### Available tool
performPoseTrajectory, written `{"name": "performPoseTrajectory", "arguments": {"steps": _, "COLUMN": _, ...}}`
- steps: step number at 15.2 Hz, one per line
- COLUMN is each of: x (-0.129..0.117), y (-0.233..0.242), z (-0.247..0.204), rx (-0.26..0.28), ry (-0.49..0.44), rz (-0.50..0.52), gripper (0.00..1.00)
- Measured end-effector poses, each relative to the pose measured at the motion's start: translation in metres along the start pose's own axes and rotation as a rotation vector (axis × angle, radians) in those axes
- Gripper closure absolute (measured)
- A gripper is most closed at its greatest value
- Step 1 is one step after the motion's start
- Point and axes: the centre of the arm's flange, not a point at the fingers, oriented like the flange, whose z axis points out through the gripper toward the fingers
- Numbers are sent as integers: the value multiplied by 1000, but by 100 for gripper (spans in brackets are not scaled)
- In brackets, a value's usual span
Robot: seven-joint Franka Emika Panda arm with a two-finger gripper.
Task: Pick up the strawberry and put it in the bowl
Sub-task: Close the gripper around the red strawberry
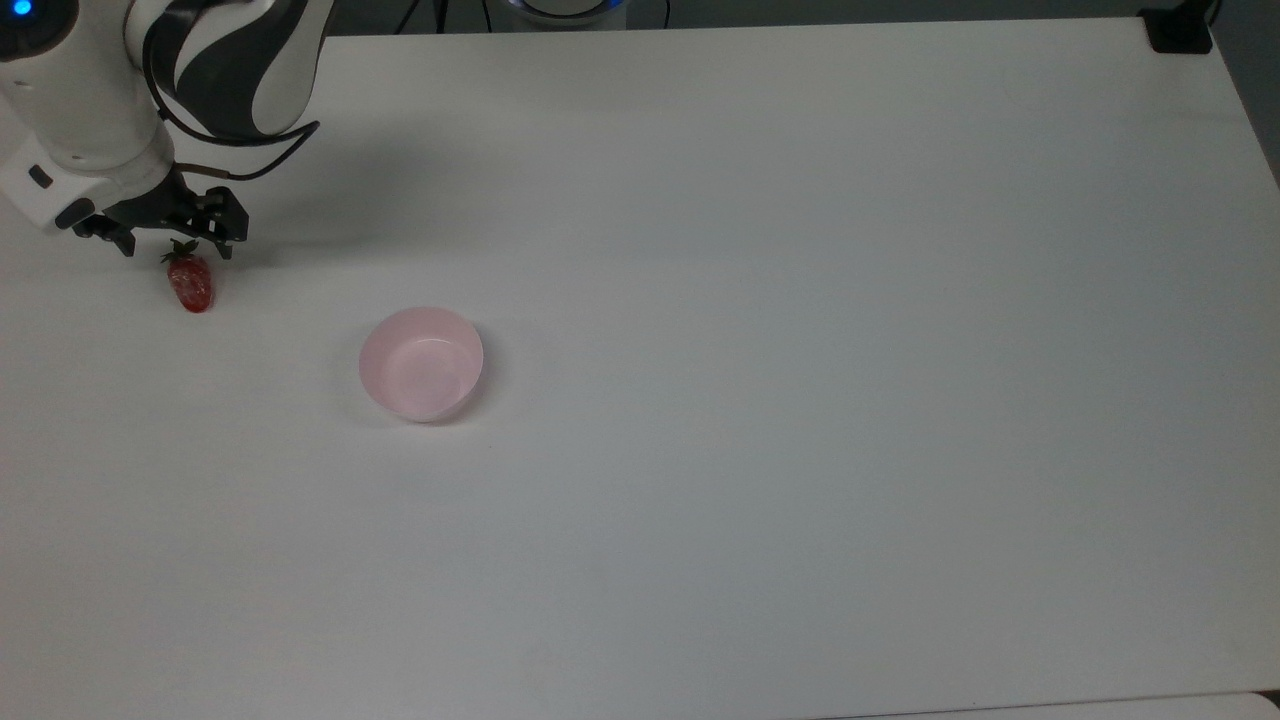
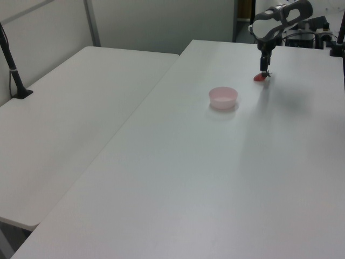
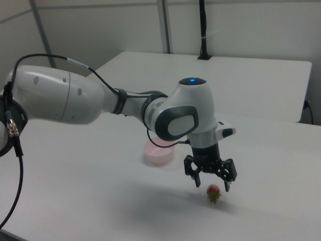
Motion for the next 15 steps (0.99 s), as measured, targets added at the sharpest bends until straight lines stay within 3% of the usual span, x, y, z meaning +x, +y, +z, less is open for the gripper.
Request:
{"name": "performPoseTrajectory", "arguments": {"steps": 5, "x": 9, "y": -1, "z": 20, "rx": -42, "ry": 16, "rz": -9, "gripper": 3}}
{"name": "performPoseTrajectory", "arguments": {"steps": 8, "x": 10, "y": -2, "z": 27, "rx": -41, "ry": 6, "rz": -13, "gripper": 14}}
{"name": "performPoseTrajectory", "arguments": {"steps": 9, "x": 11, "y": -4, "z": 29, "rx": -39, "ry": 3, "rz": -17, "gripper": 25}}
{"name": "performPoseTrajectory", "arguments": {"steps": 10, "x": 12, "y": -7, "z": 31, "rx": -37, "ry": 2, "rz": -21, "gripper": 30}}
{"name": "performPoseTrajectory", "arguments": {"steps": 11, "x": 13, "y": -8, "z": 32, "rx": -36, "ry": 0, "rz": -23, "gripper": 30}}
{"name": "performPoseTrajectory", "arguments": {"steps": 13, "x": 16, "y": -12, "z": 33, "rx": -33, "ry": 1, "rz": -31, "gripper": 42}}
{"name": "performPoseTrajectory", "arguments": {"steps": 15, "x": 16, "y": -13, "z": 34, "rx": -31, "ry": 1, "rz": -33, "gripper": 46}}
